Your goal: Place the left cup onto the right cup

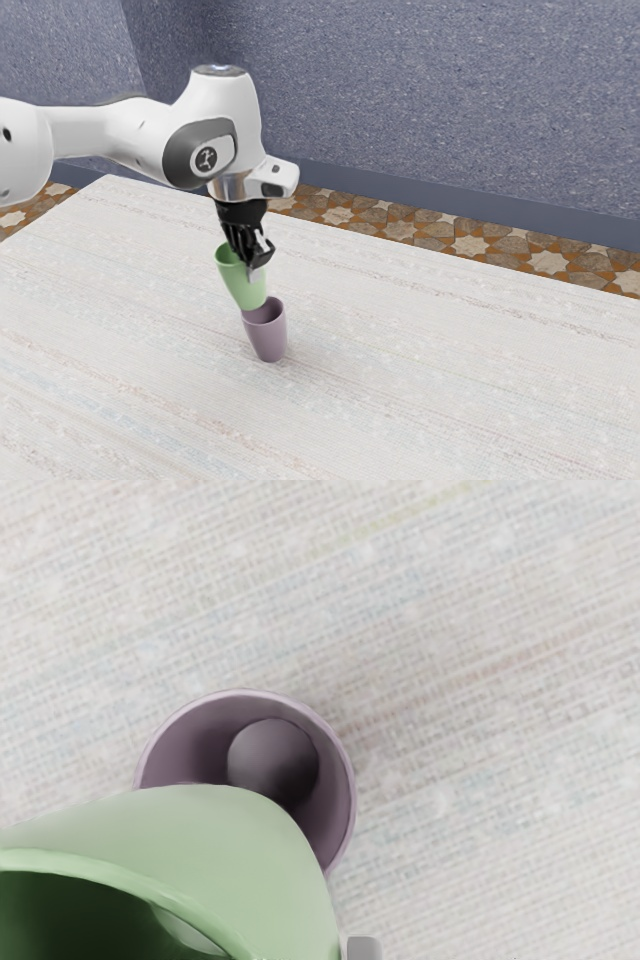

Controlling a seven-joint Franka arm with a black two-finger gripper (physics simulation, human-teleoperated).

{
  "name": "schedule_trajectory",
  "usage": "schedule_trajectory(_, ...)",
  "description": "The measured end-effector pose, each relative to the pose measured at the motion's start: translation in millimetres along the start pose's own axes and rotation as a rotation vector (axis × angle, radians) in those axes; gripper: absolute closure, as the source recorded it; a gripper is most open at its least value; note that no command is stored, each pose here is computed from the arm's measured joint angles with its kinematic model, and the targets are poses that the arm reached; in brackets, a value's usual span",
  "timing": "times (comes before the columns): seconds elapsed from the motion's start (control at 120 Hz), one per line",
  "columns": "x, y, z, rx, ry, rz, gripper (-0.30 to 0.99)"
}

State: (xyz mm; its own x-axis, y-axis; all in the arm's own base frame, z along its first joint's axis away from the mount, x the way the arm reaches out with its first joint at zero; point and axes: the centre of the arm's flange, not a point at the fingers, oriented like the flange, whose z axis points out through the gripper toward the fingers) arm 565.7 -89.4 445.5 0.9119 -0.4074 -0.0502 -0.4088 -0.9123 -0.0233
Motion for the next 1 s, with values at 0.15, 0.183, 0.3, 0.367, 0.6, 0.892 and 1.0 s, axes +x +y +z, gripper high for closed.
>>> schedule_trajectory(0.15, -1, -2, 1, 0.028, -0.010, 0.001, 0.78)
schedule_trajectory(0.183, -1, -2, 0, 0.035, -0.011, 0.001, 0.78)
schedule_trajectory(0.3, -1, -5, -1, 0.052, -0.011, -0.001, 0.78)
schedule_trajectory(0.367, 0, -6, -1, 0.057, -0.010, -0.004, 0.78)
schedule_trajectory(0.6, 4, -4, 8, 0.053, -0.017, -0.010, 0.78)
schedule_trajectory(0.892, 16, 16, 10, 0.051, -0.004, 0.017, 0.78)
schedule_trajectory(1.0, 21, 18, 13, 0.051, -0.004, 0.019, 0.78)
